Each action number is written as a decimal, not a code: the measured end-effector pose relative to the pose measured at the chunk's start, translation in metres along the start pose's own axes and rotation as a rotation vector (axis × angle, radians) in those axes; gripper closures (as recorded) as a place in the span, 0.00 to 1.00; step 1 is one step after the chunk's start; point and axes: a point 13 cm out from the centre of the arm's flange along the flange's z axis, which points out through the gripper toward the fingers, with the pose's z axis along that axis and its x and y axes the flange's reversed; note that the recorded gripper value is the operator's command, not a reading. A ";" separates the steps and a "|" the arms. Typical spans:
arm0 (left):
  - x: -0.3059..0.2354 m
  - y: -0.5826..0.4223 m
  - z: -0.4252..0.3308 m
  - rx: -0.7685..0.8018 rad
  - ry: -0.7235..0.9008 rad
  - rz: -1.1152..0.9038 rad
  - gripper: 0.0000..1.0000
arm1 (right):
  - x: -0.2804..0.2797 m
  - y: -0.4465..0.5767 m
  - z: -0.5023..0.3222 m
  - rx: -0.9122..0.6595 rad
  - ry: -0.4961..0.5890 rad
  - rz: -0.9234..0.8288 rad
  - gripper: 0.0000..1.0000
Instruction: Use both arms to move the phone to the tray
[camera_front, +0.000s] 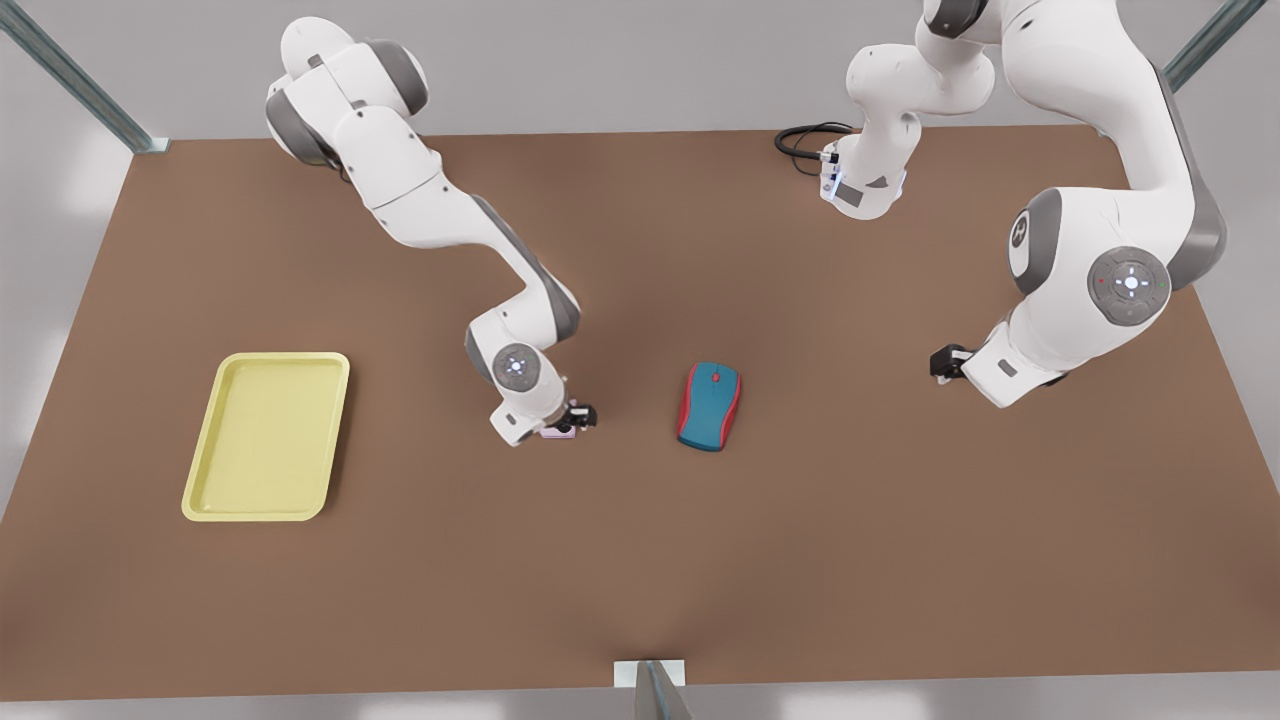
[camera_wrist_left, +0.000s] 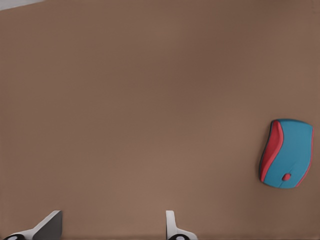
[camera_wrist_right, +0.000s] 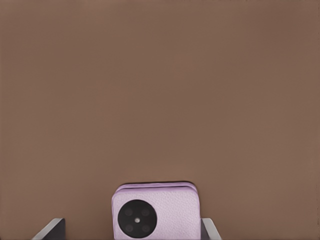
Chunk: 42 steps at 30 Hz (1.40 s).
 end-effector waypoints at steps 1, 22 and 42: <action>0.000 0.000 0.000 0.000 0.000 0.005 0.00 | -0.001 -0.002 0.001 -0.001 -0.002 0.009 0.00; 0.000 -0.001 0.002 0.000 0.004 0.052 0.00 | 0.017 -0.016 0.024 0.024 0.040 -0.019 0.00; -0.001 -0.001 0.002 0.000 0.004 0.065 0.00 | 0.020 -0.016 0.032 0.020 0.050 -0.035 0.25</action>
